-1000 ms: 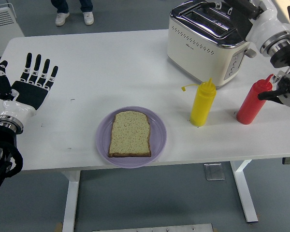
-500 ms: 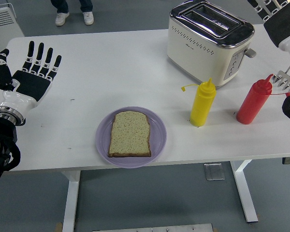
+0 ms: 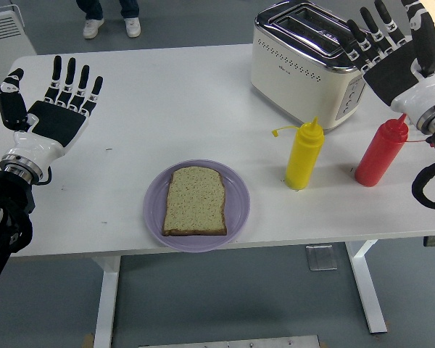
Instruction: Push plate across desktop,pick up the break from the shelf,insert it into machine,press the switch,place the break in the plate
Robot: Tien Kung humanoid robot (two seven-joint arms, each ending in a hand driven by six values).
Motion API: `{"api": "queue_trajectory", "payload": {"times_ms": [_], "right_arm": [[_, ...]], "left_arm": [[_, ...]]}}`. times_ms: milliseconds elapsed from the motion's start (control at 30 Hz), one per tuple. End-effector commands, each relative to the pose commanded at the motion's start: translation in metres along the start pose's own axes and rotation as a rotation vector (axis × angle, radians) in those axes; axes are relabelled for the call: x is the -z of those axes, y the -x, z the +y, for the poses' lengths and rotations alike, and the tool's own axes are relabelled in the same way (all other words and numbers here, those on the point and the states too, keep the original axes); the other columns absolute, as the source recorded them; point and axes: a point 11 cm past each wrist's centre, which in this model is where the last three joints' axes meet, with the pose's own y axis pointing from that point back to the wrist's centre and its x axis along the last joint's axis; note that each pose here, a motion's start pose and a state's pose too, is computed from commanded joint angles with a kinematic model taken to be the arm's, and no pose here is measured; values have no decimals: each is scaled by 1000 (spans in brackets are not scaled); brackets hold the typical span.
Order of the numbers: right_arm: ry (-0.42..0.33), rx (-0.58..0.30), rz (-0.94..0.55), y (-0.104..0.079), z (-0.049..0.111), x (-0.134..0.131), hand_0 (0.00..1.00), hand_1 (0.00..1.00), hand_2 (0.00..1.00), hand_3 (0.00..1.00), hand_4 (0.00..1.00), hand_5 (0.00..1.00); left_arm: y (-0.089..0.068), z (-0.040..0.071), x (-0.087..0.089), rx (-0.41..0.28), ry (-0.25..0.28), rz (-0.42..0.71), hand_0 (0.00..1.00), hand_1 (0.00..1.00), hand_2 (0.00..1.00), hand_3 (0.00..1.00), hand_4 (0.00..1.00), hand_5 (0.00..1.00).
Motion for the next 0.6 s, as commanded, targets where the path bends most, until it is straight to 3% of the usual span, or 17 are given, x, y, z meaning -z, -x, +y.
{"api": "queue_trajectory", "payload": {"times_ms": [600], "right_arm": [[37,-20,-33,-12,10,-9,822,773,772,736,783,599]], "left_arm": [[2,0,9,15,-40,10,815,781,771,780,639,998]]}}
